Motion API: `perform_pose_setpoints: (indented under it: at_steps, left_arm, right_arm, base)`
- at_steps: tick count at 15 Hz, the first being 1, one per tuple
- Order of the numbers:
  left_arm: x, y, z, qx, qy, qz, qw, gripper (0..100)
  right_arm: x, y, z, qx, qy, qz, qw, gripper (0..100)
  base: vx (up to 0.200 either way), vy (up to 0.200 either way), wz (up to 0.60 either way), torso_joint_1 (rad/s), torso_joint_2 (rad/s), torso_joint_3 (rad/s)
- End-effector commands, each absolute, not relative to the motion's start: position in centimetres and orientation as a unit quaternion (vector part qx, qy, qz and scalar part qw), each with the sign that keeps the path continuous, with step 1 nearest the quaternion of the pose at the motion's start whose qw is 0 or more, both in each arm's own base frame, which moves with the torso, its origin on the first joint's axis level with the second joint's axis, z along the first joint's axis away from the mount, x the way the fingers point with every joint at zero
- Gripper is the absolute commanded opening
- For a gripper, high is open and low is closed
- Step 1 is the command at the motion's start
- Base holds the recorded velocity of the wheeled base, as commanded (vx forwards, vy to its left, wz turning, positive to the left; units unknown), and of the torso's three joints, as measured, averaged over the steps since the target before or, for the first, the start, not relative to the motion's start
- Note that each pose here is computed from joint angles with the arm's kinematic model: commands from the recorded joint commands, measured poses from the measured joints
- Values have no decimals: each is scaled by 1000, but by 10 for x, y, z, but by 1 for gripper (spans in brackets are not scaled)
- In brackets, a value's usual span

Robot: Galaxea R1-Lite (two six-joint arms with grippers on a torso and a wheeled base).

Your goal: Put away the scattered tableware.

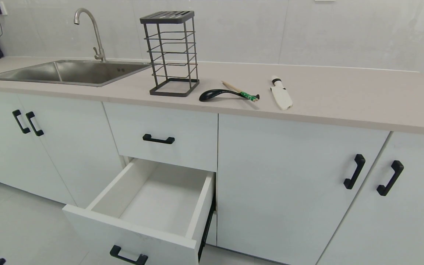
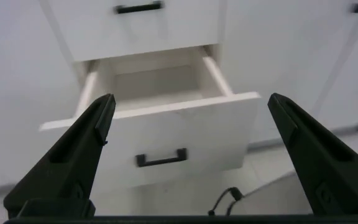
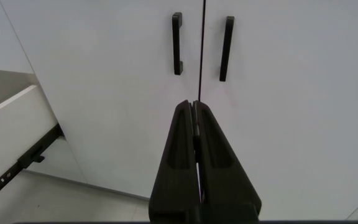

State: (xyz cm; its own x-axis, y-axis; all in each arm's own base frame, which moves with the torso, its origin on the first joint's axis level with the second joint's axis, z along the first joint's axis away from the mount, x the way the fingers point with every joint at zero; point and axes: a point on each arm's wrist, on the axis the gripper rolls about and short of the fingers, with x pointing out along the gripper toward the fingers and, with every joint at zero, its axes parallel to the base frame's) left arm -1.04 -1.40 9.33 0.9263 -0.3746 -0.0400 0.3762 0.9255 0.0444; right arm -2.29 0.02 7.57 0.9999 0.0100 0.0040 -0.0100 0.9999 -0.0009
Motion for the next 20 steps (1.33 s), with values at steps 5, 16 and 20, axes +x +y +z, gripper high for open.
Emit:
perform_pose_setpoints:
  at_steps: [5, 16, 20]
  left_arm:
    - [-24, -14, 84, 63, -34, -339, 938, 100]
    - [-23, 0, 75, 3, 2, -1, 1000, 100]
    - [-23, 0, 75, 2, 2, -1, 1000, 100]
  right_arm:
    - [-23, 0, 76, -1, -2, 5, 1000, 0]
    - [-23, 0, 76, -3, -2, -2, 1000, 0]
    - [-23, 0, 76, -2, -2, 0, 1000, 0]
  base:
    - [0, 0, 0, 0, 0, 0]
    - [0, 0, 0, 0, 0, 0]
    - [0, 0, 0, 12, -90, -123]
